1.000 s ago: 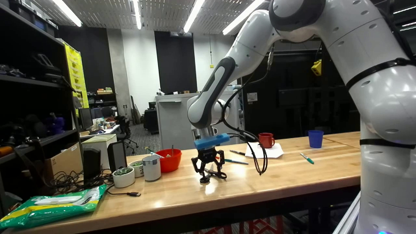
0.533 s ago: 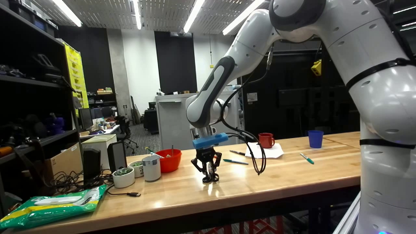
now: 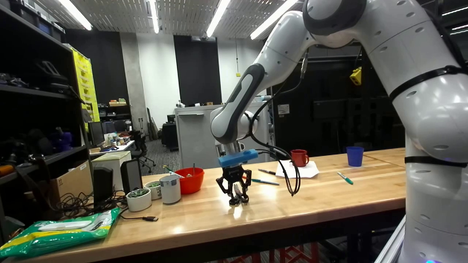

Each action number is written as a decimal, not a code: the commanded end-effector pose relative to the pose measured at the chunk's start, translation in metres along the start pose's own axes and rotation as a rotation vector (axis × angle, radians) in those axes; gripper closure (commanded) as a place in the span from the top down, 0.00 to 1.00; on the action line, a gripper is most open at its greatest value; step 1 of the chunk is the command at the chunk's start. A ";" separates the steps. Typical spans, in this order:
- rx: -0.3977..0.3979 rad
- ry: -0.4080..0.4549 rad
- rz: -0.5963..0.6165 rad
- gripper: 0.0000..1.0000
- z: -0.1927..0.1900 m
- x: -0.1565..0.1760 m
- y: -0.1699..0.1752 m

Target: Open and close the black pair of scissors five times

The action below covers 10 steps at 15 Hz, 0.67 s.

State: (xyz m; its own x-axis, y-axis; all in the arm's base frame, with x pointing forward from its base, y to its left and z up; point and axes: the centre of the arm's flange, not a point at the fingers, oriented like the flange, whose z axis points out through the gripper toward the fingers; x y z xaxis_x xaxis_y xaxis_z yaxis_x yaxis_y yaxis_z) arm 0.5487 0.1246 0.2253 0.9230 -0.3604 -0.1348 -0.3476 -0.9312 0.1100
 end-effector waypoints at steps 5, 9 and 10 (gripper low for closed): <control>-0.009 -0.011 -0.002 1.00 0.008 -0.005 0.004; -0.013 -0.015 -0.004 1.00 0.010 -0.007 0.004; -0.012 -0.015 -0.004 0.98 0.010 -0.007 0.004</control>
State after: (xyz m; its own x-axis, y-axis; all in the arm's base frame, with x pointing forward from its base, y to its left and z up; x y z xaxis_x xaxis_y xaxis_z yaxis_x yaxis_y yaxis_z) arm 0.5441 0.1205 0.2173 0.9187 -0.3658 -0.1491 -0.3501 -0.9288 0.1219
